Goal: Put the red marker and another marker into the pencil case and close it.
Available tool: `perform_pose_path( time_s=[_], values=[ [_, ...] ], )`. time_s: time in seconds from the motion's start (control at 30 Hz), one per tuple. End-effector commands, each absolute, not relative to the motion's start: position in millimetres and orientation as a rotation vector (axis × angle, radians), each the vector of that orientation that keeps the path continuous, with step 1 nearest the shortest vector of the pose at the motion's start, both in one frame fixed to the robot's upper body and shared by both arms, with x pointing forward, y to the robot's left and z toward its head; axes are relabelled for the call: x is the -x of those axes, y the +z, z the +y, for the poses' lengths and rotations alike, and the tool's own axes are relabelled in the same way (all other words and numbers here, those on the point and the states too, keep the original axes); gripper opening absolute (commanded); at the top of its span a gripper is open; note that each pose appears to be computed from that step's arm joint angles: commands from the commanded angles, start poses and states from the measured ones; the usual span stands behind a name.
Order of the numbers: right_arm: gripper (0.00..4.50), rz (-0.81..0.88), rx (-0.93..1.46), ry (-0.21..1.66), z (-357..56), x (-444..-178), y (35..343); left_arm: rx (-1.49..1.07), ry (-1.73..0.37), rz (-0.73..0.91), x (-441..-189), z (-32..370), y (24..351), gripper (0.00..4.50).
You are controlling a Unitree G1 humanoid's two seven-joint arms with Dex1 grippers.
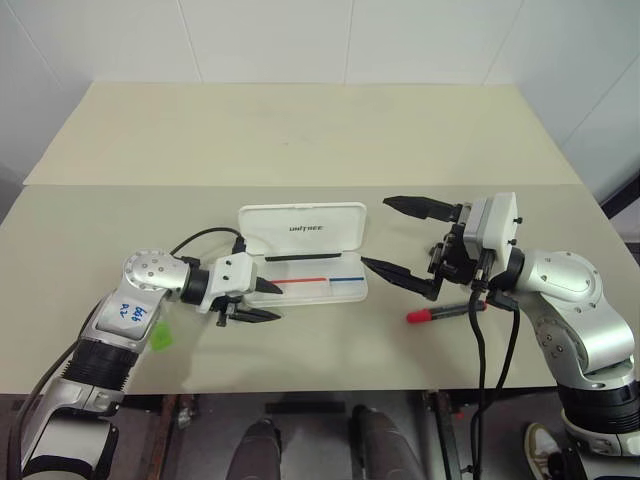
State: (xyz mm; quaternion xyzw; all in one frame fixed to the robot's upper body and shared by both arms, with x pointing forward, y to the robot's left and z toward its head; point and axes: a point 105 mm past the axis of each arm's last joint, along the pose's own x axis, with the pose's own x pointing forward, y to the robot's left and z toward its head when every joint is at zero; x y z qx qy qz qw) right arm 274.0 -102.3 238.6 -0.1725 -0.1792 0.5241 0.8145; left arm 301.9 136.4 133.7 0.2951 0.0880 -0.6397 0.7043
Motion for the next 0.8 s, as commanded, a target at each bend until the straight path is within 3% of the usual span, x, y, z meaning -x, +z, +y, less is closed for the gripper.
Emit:
perform_pose_path(
  time_s=[0.03,0.37,0.47,0.63,0.8],
  values=[
    [4.5,-0.431,0.378,1.132,-98.2,-268.9,245.5,-0.614,-1.437,0.128,-293.2,132.7,157.0,2.08],
    [4.5,-0.385,0.363,1.166,-99.7,-268.3,238.7,-0.505,-1.469,0.111,-263.3,145.6,188.1,2.08],
    [4.5,-0.273,0.404,1.198,-115.0,-264.3,228.2,-0.484,-1.456,0.1,-254.0,154.3,194.5,2.65],
    [4.5,-0.005,0.602,1.296,-145.4,-251.1,192.4,-0.405,-1.452,0.105,-239.4,157.6,196.4,4.34],
    [4.5,0.189,0.728,1.365,-181.2,-253.6,166.5,-0.45,-1.41,0.103,-238.5,162.4,185.4,4.47]
  ],
)
